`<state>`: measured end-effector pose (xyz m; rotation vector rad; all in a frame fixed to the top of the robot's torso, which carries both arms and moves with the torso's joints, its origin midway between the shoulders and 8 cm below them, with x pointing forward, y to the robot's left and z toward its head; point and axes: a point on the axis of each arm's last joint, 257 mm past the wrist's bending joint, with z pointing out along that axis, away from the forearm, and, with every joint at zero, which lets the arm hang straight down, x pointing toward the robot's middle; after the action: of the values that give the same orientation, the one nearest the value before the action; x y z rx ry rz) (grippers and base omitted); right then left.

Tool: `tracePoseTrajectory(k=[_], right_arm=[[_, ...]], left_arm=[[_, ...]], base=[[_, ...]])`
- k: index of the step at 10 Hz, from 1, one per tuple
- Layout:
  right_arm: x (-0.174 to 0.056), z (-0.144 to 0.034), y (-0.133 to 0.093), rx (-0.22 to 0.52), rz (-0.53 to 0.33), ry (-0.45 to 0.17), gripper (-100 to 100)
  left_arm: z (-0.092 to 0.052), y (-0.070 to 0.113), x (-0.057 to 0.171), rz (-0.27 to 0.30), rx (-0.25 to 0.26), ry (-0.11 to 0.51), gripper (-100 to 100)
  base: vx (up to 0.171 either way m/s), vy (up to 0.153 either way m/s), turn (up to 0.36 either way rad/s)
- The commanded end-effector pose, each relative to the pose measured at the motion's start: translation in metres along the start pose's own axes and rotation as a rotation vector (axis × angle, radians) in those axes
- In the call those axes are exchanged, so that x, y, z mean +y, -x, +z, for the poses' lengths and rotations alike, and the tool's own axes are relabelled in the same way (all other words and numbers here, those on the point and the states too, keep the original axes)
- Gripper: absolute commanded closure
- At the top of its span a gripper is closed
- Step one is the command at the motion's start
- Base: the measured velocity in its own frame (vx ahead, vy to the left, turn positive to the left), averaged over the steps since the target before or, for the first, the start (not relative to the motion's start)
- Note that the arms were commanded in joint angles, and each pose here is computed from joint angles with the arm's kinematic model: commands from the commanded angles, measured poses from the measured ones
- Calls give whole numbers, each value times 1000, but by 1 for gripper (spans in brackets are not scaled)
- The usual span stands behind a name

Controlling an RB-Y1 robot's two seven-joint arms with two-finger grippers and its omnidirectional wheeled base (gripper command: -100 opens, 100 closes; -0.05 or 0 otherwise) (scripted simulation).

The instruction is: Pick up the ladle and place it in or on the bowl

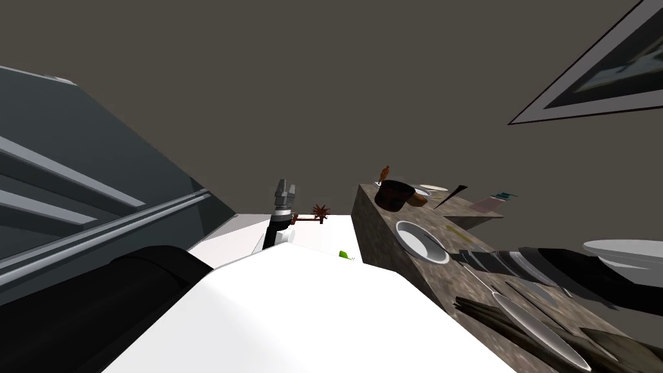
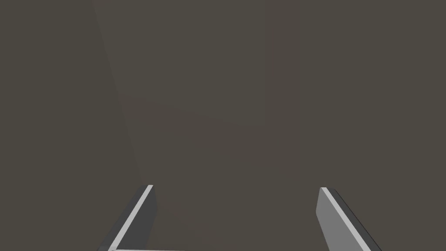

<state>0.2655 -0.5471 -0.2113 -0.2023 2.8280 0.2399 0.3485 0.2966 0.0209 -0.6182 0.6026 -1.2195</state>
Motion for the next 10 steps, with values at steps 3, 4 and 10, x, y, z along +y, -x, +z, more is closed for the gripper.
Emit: tracePoseTrajectory(k=[3,4,10], right_arm=[[1,-2,4,0,2,0,100],[1,-2,4,0,2,0,100],[5,-7,13,1,4,-2,100]], left_arm=[[0,0,0,0,0,0,0],[0,0,0,0,0,0,0],[0,0,0,0,0,0,0]], base=[[35,9,-8],[22,-7,29],[33,7,-4]])
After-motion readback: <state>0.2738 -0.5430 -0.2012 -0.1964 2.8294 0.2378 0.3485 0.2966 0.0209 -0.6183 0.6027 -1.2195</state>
